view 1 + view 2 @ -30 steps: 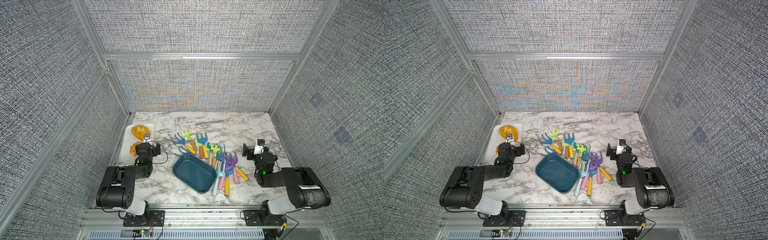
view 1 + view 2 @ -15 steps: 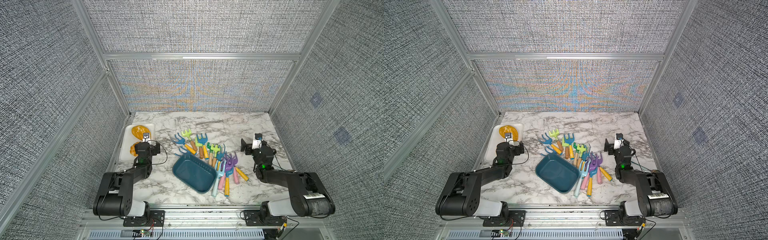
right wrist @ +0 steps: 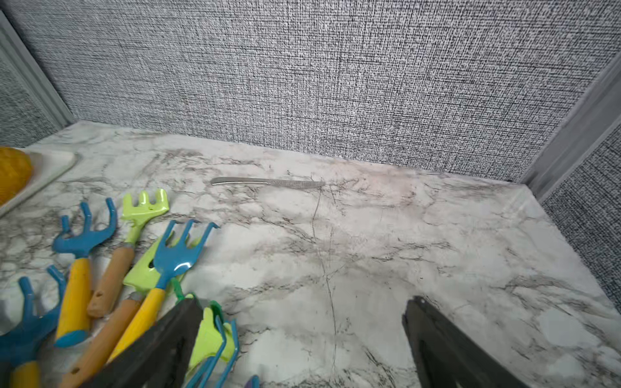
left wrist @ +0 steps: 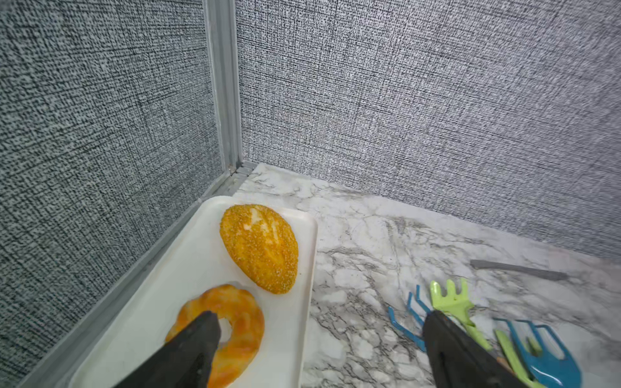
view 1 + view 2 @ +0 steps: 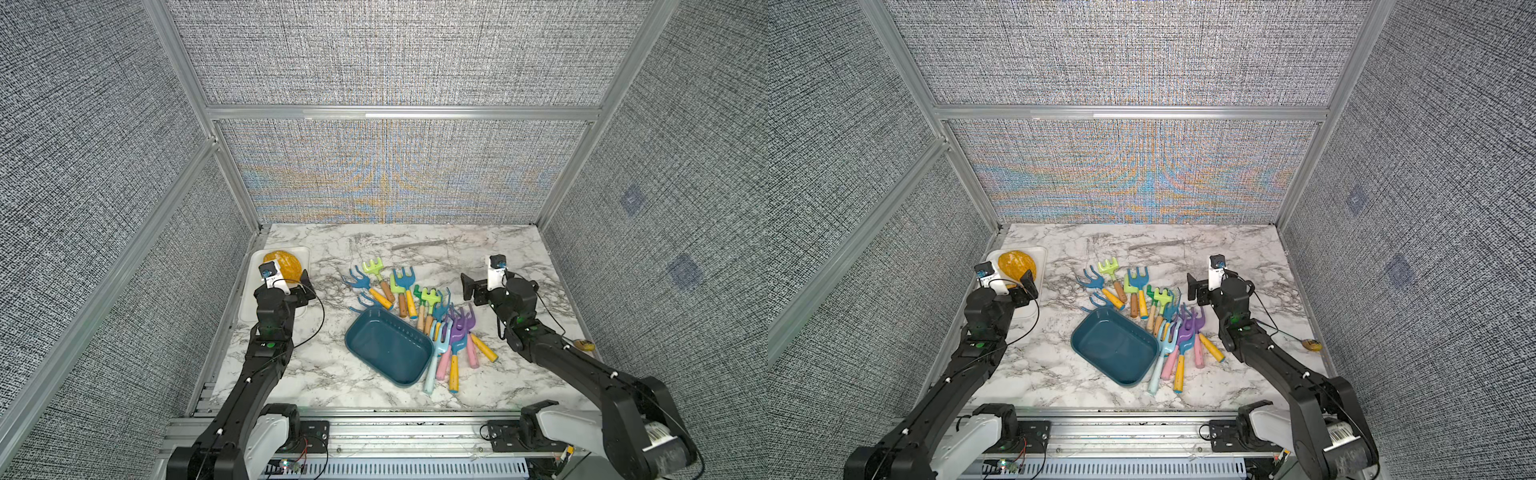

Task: Put the rake into the storage box
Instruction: Adjust the storage box at the center of the board.

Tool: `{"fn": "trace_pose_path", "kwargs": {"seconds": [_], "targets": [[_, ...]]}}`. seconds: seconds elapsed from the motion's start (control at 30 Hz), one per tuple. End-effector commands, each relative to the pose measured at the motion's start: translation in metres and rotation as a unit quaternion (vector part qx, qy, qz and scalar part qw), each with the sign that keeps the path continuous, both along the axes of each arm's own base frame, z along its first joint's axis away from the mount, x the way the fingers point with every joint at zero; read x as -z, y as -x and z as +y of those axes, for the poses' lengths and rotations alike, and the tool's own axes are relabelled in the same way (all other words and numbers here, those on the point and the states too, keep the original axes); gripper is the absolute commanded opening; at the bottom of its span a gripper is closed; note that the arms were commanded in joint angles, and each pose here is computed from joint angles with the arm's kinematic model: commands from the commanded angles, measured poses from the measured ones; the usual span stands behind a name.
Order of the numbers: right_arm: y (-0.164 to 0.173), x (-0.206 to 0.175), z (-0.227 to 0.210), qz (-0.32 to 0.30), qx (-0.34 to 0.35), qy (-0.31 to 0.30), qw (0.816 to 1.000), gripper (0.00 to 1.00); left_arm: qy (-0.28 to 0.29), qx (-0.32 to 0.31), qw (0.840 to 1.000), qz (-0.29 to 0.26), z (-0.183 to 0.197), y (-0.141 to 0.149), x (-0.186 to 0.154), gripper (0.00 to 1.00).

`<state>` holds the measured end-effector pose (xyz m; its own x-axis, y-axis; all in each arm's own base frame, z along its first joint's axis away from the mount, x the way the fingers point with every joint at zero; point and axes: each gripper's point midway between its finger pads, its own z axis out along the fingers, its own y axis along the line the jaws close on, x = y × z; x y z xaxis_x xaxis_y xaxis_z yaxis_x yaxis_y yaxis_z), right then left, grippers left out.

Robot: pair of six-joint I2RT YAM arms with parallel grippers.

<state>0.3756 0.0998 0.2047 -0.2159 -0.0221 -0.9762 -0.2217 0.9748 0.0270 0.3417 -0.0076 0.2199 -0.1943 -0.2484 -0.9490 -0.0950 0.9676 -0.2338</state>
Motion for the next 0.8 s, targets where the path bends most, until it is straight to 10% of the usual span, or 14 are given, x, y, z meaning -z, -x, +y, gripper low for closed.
{"fn": "trace_pose_path", "kwargs": {"seconds": [0.0,0.4,0.77], "targets": [[0.003,-0.011,-0.006,0.013,0.033,-0.054,0.998,0.99,0.063,0.037,0.997,0.026,-0.016,0.016,0.006,0.99],[0.048,0.032,-0.022,0.141,0.058,-0.149,0.977,0.98,0.12,0.169,0.978,0.013,-0.06,0.075,-0.008,0.99],[0.122,0.081,0.051,0.277,-0.021,-0.124,0.953,0.79,0.233,0.057,0.97,0.037,-0.033,0.073,0.038,0.99]]}}
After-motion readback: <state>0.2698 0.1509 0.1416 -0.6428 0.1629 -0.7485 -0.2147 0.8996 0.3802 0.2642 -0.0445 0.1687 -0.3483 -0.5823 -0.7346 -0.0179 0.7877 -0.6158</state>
